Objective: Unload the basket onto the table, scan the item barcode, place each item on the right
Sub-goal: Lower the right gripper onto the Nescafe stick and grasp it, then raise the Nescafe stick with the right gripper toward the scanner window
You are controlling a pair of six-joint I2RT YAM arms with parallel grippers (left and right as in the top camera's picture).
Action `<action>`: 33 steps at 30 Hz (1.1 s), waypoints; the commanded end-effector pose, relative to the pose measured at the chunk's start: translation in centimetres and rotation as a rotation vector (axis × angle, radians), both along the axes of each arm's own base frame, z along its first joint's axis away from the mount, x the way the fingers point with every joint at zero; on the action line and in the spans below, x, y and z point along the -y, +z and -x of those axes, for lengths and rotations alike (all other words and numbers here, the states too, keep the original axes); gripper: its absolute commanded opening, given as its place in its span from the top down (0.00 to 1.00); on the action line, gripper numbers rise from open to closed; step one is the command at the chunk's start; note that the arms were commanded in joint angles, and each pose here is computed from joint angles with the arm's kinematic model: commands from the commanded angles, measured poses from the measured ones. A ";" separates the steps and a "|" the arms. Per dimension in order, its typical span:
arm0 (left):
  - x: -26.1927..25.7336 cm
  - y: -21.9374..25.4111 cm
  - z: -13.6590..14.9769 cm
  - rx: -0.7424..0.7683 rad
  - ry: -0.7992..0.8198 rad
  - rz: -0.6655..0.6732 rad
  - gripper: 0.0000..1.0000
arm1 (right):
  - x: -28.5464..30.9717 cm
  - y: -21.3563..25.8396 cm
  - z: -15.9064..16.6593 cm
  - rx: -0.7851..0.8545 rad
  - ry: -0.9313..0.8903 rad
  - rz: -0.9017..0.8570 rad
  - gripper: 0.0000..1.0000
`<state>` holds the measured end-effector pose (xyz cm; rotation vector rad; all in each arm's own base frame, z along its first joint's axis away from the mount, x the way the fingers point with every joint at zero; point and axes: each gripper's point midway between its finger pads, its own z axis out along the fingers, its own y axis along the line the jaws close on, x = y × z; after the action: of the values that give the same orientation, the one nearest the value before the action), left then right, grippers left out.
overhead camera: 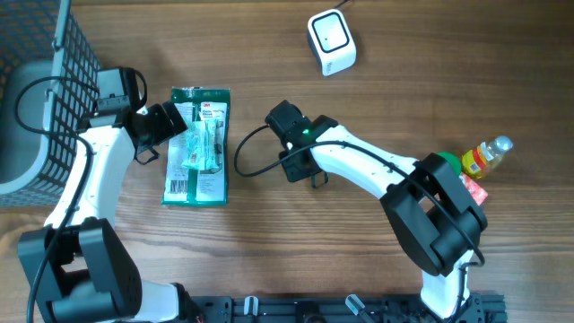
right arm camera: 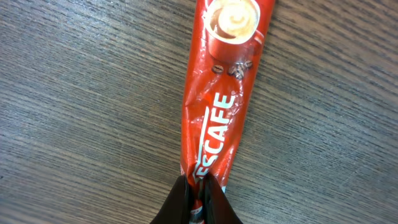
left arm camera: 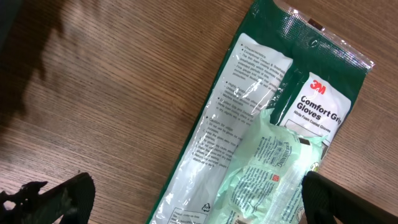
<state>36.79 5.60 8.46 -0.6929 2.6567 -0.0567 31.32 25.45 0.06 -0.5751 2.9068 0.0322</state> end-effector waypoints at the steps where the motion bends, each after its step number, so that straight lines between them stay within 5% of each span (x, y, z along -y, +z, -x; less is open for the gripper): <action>1: -0.1 1.0 -0.4 0.033 0.006 0.004 0.00 | -0.9 0.9 0.2 -0.048 -0.001 -0.102 0.96; 3: -0.1 1.0 -0.4 0.033 0.006 0.004 0.00 | -1.8 2.7 0.4 -0.075 0.048 -0.207 0.96; 9: -0.1 1.0 -0.4 0.033 0.006 0.004 0.00 | -5.8 13.4 2.6 -0.247 0.392 -0.977 0.96; 18: -0.1 1.0 -0.4 0.033 0.005 0.004 0.00 | -6.4 21.8 4.3 -0.220 0.694 -1.458 0.96; 33: -0.1 1.0 -0.4 0.033 0.006 0.004 0.00 | -6.6 24.5 3.8 -0.404 0.606 -1.509 0.96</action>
<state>36.81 5.61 8.47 -0.6927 2.6560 -0.0568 28.44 32.37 22.59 -1.0587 1.8736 2.1272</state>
